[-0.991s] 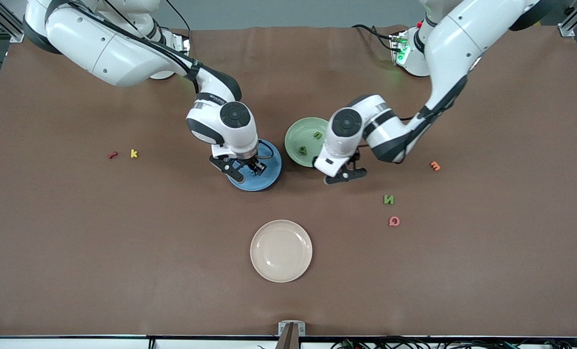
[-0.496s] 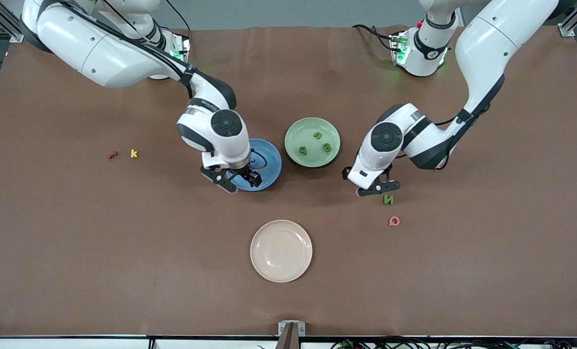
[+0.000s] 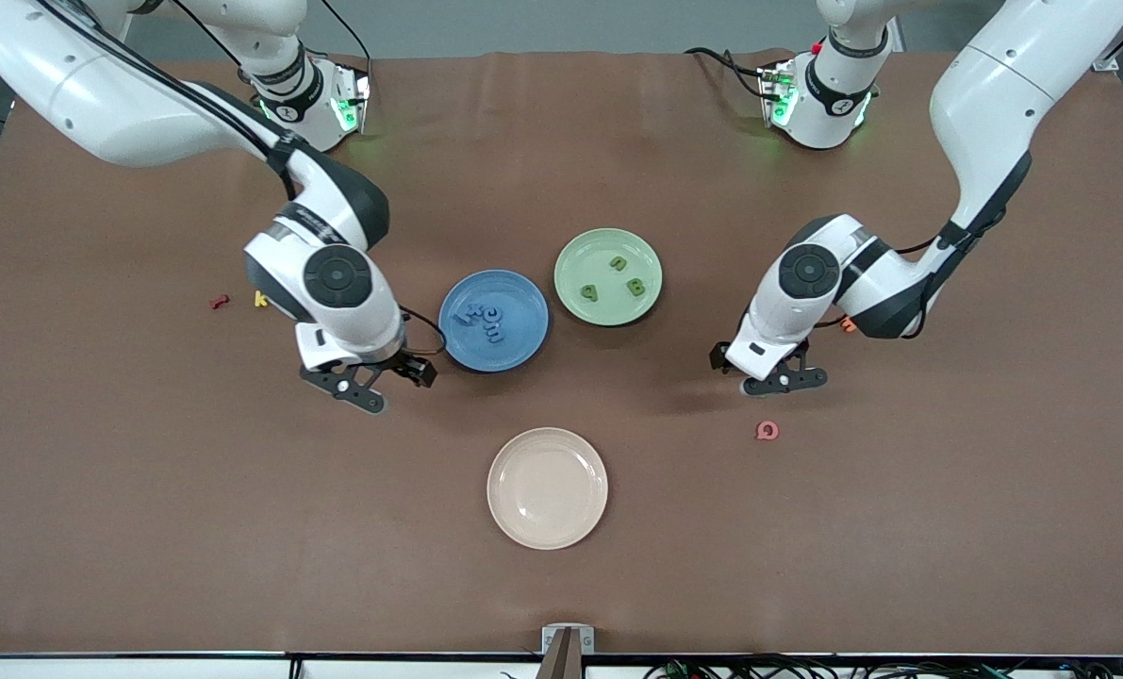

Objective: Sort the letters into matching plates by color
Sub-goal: 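Grasp the green N with the left gripper while the right gripper nears the k, then carry the N toward the green plate while the right gripper withdraws from the k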

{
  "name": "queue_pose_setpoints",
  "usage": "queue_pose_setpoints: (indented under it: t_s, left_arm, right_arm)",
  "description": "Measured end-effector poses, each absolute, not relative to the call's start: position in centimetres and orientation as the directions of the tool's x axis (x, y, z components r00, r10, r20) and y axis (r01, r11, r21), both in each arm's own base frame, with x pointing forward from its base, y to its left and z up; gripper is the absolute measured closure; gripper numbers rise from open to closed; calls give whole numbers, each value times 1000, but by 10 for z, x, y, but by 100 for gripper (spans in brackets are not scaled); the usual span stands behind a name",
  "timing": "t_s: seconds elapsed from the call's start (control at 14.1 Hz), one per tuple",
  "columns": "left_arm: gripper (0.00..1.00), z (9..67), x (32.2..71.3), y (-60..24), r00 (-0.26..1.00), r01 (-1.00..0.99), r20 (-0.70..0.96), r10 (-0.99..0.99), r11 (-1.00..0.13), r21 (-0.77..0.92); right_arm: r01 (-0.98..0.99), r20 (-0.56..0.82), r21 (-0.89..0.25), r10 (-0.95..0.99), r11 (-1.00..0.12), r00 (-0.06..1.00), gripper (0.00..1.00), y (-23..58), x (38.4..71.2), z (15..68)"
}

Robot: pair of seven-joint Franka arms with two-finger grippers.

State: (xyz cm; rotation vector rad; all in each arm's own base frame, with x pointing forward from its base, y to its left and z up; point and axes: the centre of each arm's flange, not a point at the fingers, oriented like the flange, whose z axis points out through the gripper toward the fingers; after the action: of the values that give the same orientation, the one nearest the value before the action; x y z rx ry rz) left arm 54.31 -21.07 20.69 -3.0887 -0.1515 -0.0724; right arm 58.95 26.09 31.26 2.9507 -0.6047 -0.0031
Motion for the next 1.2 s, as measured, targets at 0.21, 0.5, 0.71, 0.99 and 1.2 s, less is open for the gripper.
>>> queue_pose_setpoints:
  t_s: [0.21,0.5,0.71,0.99,1.2]
  left_arm:
    - [1,200,547,-198,994,83,68,81,-996,-26]
    - [4,190,548,-199,994,73,78,74,-997,14]
    - [7,186,553,-193,994,76,83,77,-997,18]
    - [10,183,561,-187,993,78,86,80,-997,21]
    - [22,179,567,-185,993,80,87,82,-996,26]
  right_arm:
    - [-331,-54,70,-335,-941,941,0,240,607,340]
    - [-239,-132,-10,-235,-971,963,0,172,643,369]
    - [-142,-148,-39,-135,-989,980,0,101,654,388]
    - [-45,-174,-1,-44,-999,984,0,63,639,428]
    - [10,-214,30,3,-1000,977,0,47,621,459]
